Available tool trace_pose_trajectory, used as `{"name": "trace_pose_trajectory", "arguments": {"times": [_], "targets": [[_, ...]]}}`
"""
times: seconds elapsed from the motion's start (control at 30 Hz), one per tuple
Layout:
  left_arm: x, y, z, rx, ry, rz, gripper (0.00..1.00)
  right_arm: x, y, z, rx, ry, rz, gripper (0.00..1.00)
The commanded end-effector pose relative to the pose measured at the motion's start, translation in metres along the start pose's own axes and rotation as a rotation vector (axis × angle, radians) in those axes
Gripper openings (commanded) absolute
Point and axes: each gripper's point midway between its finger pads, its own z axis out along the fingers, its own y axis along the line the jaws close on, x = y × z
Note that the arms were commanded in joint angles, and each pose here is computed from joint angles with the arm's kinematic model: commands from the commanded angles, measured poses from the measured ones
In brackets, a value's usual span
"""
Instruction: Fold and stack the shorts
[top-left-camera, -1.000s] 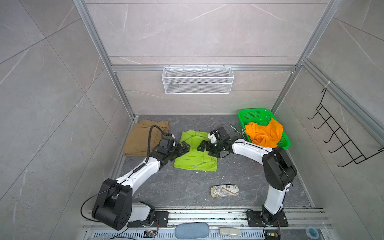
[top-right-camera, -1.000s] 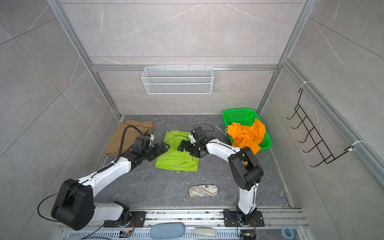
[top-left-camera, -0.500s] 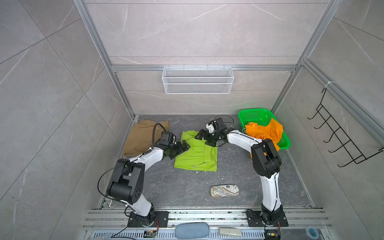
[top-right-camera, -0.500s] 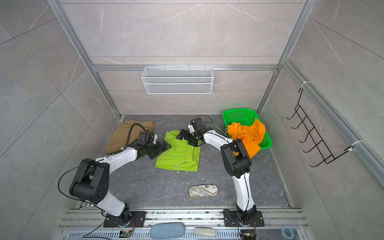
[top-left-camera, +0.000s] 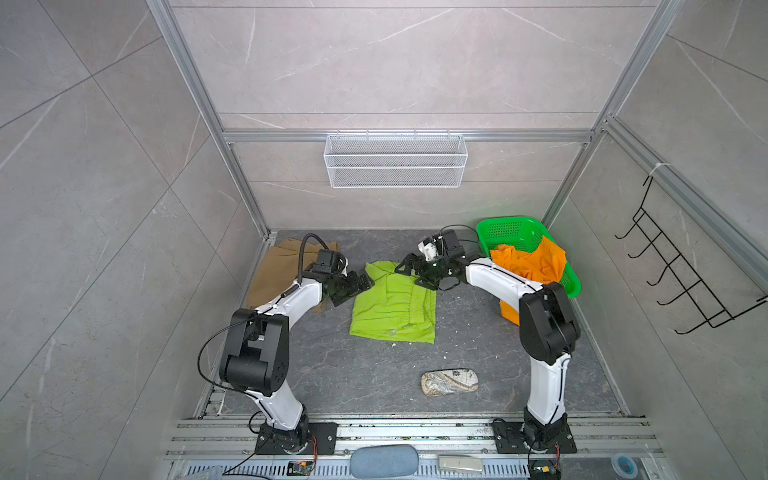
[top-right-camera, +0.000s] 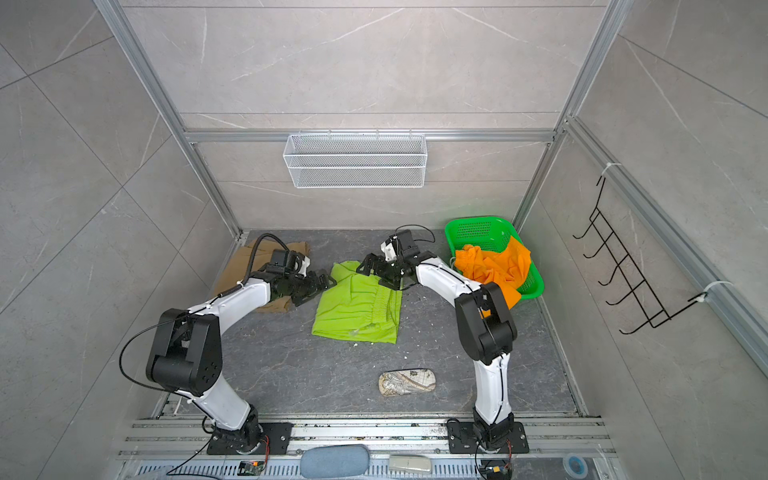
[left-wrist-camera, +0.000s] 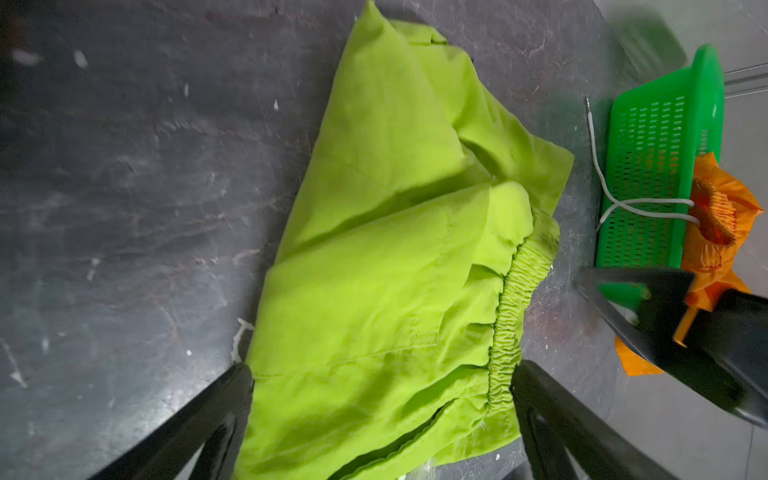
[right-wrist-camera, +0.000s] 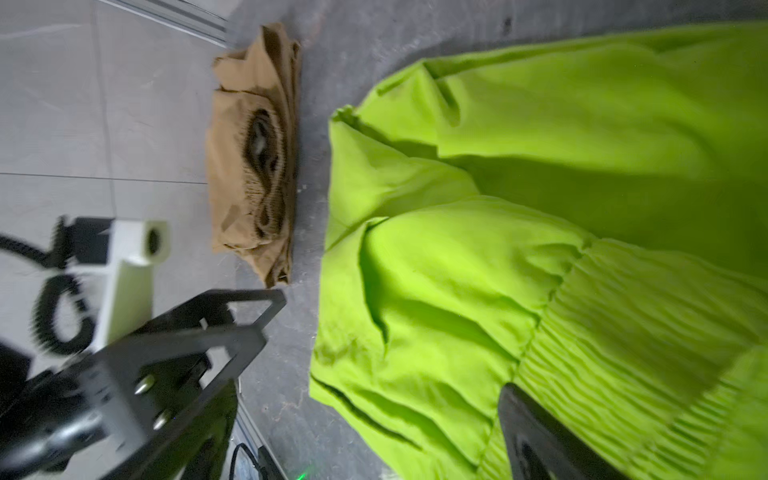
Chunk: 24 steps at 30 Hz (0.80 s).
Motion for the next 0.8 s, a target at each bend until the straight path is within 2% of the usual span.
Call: {"name": "trace_pose_trajectory", "arguments": {"times": [0.0,0.23,0.47,0.6,0.77], "targets": [[0.008,0.006,0.008,-0.039,0.102,0.05,0.99,0.009,-0.003,-0.028,0.02,-0.017,-0.015,0.99],[0.005,0.017,0.031,-0.094,0.215,0.075,0.92,0.025,-0.028,-0.055,0.045,-0.033,0.01,0.99],[0.01,0.027,0.046,-0.101,0.245,0.074,0.84,0.032,-0.037,-0.065,0.041,-0.036,0.022,0.99],[0.014,0.032,0.055,-0.1,0.262,0.064,0.71,0.035,-0.039,-0.065,0.032,-0.036,0.028,0.99],[0.018,0.034,0.064,-0.091,0.277,0.052,0.42,0.037,-0.041,-0.068,0.028,-0.041,0.036,0.99]]}}
